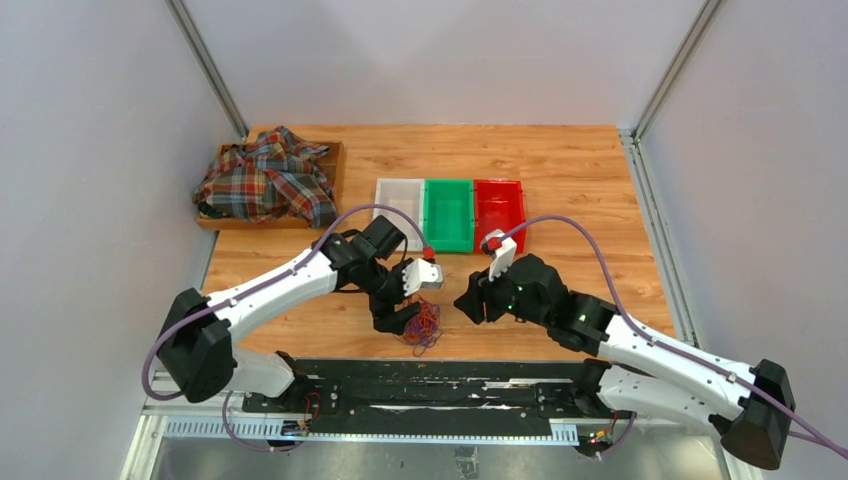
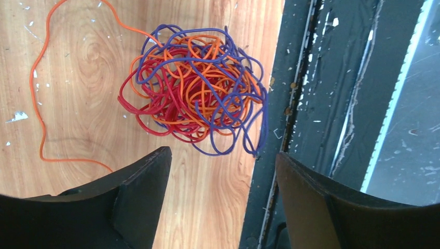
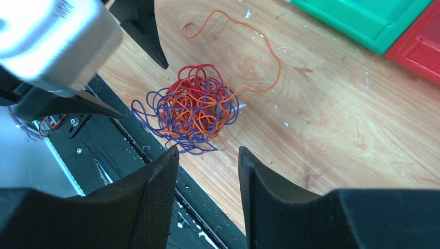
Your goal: Untangle the cables
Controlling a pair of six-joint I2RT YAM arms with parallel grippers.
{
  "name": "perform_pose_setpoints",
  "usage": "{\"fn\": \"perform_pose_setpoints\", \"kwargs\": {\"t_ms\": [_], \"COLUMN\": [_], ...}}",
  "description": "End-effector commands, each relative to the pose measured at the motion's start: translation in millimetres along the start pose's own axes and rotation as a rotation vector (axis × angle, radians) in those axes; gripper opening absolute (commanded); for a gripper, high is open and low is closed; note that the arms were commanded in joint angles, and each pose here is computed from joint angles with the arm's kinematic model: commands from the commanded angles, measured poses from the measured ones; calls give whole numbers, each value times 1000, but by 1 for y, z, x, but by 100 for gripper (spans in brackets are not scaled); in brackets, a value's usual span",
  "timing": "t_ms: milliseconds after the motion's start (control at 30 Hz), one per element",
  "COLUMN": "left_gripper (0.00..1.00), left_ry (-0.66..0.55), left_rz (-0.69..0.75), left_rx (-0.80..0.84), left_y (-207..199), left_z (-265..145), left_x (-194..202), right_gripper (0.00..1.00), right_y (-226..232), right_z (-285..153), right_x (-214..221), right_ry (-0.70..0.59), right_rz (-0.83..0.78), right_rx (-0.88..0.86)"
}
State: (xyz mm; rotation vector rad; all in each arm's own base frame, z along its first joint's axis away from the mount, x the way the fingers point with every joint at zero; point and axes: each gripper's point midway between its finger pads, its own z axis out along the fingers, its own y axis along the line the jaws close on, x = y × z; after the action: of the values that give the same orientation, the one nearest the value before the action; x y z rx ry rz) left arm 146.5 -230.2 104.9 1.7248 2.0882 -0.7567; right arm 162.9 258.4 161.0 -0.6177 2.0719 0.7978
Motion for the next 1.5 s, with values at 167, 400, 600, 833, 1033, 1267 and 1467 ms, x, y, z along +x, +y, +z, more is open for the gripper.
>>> {"fn": "perform_pose_setpoints", "kwargs": {"t_ms": [167, 400, 600, 833, 1033, 1267, 1467], "left_gripper": [62, 51, 31, 18, 1, 1, 1], "left_ry": [-64, -65, -3, -6, -44, -128, -187], "left_rz": [62, 63, 84, 54, -16, -162, -214], "left_rx": [95, 163, 81, 29, -53, -181, -148], "left_y": [-11, -27, -11, -2, 8, 9, -8], "left_z": [5, 9, 14, 17, 2, -52, -75], "left_x": [-23, -30, -16, -17, -41, -81, -99], "right_gripper": [43, 37, 32, 46, 57, 70, 71], "right_y": [-13, -13, -13, -9, -7, 9, 24], "right_z": [-10, -6, -8, -7, -1, 12, 18], "right_x": [3, 6, 1, -3, -6, -31, -67], "right_ry": [-50, -50, -71, -91, -112, -212, -313], "right_rz": [12, 36, 44, 56, 52, -12, -74], "right_rx": [66, 65, 66, 50, 40, -13, -38]}}
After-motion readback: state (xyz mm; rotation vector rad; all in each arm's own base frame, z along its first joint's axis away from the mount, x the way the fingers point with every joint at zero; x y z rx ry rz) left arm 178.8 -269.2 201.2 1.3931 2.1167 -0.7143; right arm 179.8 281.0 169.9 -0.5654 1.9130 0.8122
